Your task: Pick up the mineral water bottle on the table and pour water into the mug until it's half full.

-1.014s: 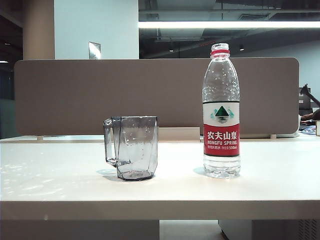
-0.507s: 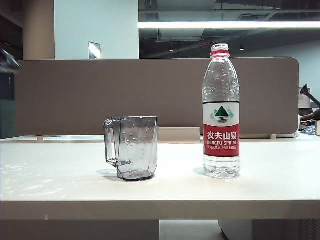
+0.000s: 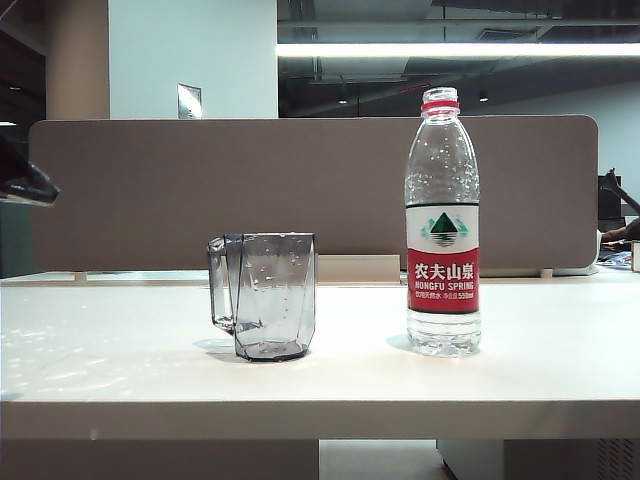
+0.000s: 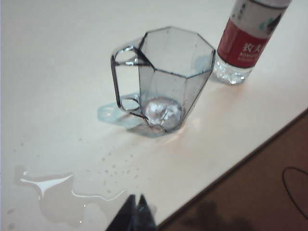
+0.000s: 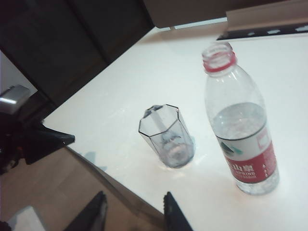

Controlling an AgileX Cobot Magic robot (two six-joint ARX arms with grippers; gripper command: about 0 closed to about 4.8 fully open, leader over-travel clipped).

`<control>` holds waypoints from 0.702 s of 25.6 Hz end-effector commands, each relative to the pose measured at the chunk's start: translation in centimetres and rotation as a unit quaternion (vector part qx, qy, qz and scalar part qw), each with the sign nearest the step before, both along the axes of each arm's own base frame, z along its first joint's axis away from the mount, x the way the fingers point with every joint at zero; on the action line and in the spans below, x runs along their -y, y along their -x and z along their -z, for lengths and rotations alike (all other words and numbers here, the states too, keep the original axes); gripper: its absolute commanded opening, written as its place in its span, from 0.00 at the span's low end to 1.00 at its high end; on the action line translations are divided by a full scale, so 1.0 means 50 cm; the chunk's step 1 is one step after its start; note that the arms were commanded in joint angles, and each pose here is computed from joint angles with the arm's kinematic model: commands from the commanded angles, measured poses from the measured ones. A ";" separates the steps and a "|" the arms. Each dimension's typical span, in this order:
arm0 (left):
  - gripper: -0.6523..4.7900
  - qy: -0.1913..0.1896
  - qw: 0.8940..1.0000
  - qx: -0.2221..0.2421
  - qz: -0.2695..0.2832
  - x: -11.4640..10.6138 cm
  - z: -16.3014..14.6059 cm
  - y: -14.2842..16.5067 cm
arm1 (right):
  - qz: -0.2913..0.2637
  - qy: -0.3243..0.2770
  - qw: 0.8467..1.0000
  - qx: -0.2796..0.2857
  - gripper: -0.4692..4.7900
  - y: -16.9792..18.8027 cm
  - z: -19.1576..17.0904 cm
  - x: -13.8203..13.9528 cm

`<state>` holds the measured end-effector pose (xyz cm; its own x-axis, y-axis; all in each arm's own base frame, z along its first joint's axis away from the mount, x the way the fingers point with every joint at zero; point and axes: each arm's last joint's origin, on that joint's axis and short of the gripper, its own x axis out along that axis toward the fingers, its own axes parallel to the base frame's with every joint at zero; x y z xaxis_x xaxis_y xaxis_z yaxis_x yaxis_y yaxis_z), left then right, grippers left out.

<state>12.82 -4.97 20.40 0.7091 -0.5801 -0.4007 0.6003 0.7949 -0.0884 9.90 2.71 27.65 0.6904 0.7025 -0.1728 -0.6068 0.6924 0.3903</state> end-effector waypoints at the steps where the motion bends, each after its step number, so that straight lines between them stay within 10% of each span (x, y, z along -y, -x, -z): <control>1: 0.11 0.008 1.000 -0.001 -0.003 0.000 0.007 0.000 | 0.035 0.056 0.997 0.043 0.41 -0.002 0.017 0.004; 18: 0.11 0.019 0.999 -0.027 0.002 0.000 0.045 0.006 | 0.166 0.017 0.983 0.078 0.41 -0.023 0.135 0.002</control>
<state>12.47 -4.92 17.87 0.6790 -0.5907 -0.4360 0.5910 0.7921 -0.1526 11.01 2.51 20.65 0.8898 0.4482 -0.0858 -0.4124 0.8702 0.2695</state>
